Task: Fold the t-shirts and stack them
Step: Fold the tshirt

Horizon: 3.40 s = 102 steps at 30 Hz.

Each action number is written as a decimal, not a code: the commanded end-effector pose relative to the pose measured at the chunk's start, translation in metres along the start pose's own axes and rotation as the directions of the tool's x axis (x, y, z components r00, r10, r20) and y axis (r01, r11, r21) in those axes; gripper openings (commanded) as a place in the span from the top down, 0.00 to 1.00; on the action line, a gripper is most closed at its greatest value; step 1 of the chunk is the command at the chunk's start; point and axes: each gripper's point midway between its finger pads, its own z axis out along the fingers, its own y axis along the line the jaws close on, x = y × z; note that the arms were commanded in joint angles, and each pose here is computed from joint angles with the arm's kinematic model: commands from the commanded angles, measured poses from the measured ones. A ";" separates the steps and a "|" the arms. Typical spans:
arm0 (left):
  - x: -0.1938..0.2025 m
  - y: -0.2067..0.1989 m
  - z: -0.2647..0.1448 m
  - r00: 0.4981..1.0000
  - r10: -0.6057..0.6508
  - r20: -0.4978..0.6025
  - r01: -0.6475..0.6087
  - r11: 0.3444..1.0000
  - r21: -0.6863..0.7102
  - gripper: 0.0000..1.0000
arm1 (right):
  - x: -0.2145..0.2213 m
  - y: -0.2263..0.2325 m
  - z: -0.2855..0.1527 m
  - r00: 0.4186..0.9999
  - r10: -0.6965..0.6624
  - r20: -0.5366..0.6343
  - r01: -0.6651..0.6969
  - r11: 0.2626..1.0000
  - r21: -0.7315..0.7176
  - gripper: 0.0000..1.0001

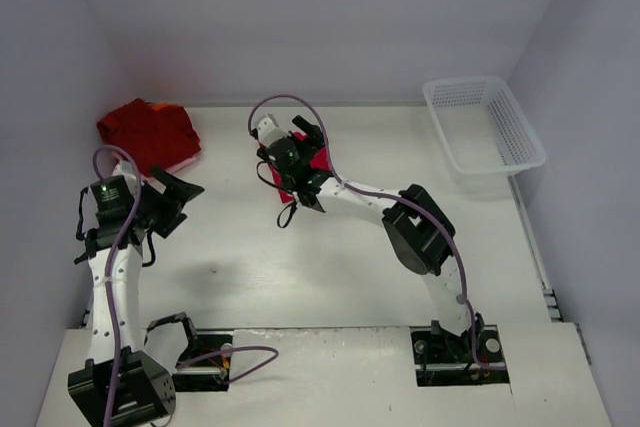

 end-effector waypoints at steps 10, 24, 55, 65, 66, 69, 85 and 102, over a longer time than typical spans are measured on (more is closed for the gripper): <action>-0.015 -0.045 0.017 0.999 0.041 0.018 -0.043 0.988 0.148 0.19 | -0.071 -0.095 -0.045 0.973 0.212 0.095 -0.223 0.967 0.123 0.00; 0.024 -0.118 0.135 0.949 0.255 -0.187 -0.219 0.956 0.194 0.19 | -0.069 -0.157 -0.069 0.925 0.364 0.105 -0.377 0.913 0.157 0.00; 0.042 -0.160 0.258 0.912 0.402 -0.085 -0.384 0.907 0.173 0.40 | -0.003 -0.168 -0.069 0.886 0.462 0.029 -0.462 0.880 0.113 0.00; 0.045 -0.152 0.270 0.902 0.424 -0.088 -0.410 0.902 0.138 0.99 | 0.001 -0.166 -0.069 0.882 0.471 0.025 -0.471 0.876 0.101 0.00; 0.046 -0.151 0.271 0.900 0.426 -0.091 -0.412 0.901 0.137 1.00 | 0.003 -0.166 -0.069 0.883 0.469 0.020 -0.469 0.877 0.103 0.00; 0.051 -0.152 0.271 0.894 0.437 -0.097 -0.422 0.896 0.142 1.00 | 0.005 -0.164 -0.069 0.882 0.471 0.016 -0.471 0.876 0.103 0.00; 0.067 -0.212 0.242 0.855 0.519 0.002 -0.473 0.777 0.415 1.00 | 0.014 -0.149 -0.060 0.878 0.479 -0.011 -0.476 0.875 0.088 0.00; 0.090 -0.271 0.210 0.817 0.574 0.058 -0.495 0.646 0.581 1.00 | 0.030 -0.138 -0.053 0.876 0.481 -0.040 -0.476 0.875 0.087 0.00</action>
